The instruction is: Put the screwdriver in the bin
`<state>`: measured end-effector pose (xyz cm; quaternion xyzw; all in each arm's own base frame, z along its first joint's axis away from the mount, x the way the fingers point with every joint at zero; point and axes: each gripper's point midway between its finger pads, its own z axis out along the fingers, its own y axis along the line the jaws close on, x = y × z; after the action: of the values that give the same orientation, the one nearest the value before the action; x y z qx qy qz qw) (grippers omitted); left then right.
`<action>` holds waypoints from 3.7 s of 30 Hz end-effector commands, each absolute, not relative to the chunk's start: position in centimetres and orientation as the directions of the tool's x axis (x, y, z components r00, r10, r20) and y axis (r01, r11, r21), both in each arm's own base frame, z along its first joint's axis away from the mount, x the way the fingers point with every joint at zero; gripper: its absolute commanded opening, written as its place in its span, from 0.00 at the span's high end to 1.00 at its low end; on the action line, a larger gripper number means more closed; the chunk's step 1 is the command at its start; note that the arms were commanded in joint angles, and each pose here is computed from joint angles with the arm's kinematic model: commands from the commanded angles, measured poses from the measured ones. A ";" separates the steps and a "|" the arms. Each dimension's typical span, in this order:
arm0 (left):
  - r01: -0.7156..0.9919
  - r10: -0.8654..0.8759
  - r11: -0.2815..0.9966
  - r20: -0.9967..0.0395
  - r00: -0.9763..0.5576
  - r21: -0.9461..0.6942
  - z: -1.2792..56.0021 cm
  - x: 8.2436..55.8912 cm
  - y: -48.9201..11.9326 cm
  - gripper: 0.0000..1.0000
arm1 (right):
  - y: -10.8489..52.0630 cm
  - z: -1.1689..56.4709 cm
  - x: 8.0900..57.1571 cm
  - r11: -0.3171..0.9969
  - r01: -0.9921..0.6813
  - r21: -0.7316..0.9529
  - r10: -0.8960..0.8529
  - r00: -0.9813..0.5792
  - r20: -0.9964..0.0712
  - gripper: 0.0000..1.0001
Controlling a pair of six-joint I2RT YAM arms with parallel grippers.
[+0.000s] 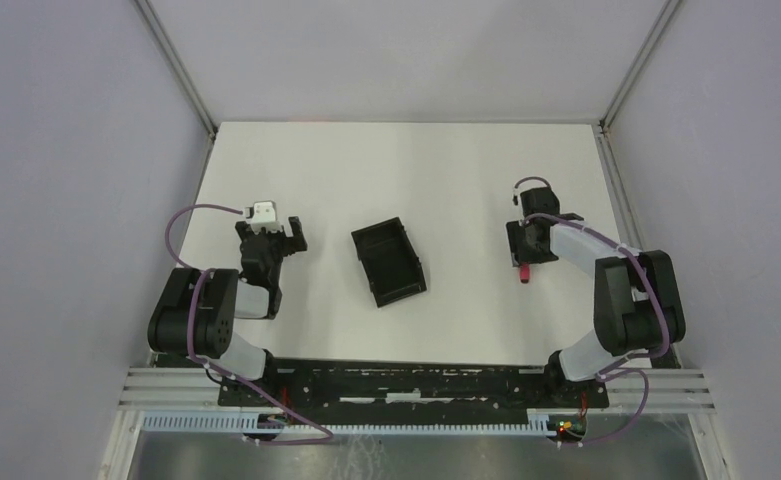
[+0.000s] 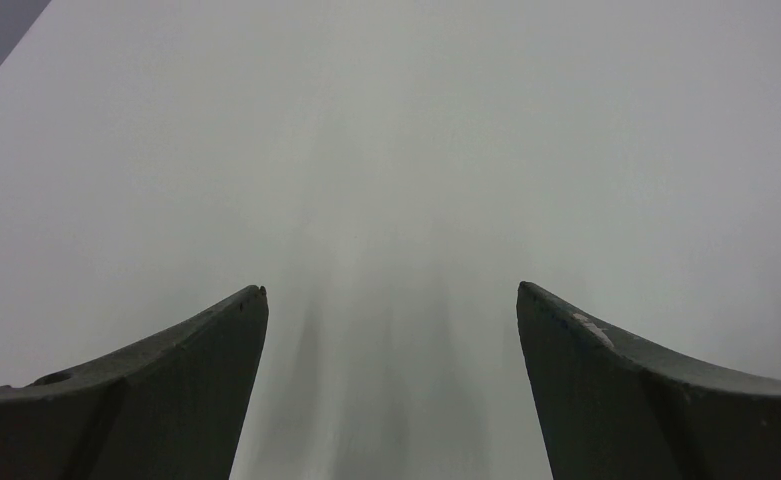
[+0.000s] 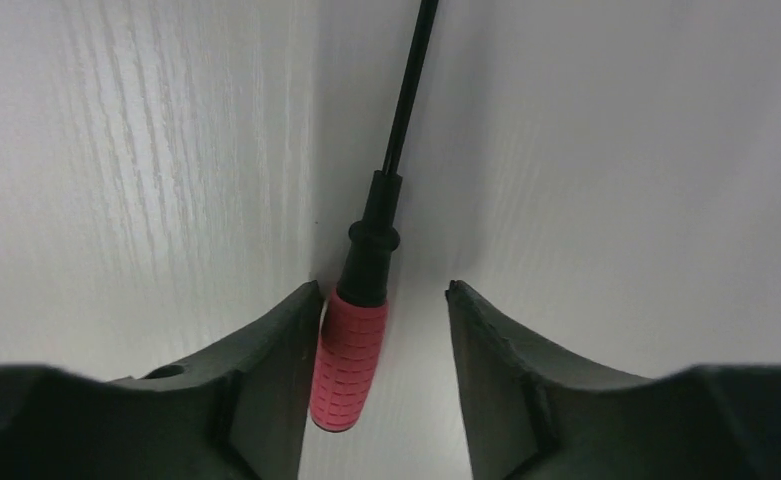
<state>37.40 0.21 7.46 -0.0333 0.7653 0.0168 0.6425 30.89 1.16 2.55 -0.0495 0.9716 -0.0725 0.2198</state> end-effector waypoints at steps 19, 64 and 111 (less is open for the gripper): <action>-0.069 -0.015 0.998 -0.993 -0.120 -0.007 8.8 37.9 0.2 0.00 | 2.9 17.6 34.9 0.990 -0.121 -0.074 -0.142 -0.896 -0.421 1.00; -0.069 -0.015 0.998 -0.992 -0.122 -0.007 8.7 37.9 0.2 0.00 | 35.1 13.8 28.8 0.642 -0.752 0.148 -0.414 -0.503 -0.759 0.33; -0.068 -0.016 0.998 -0.993 -0.121 -0.007 8.7 37.9 0.2 0.00 | 3.5 10.5 25.1 0.972 0.117 -0.205 -0.205 -0.010 -0.979 0.02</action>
<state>37.40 0.21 7.46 -0.0333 0.7653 0.0168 0.6425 26.75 5.15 15.61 -0.0187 0.6775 -0.0935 0.7293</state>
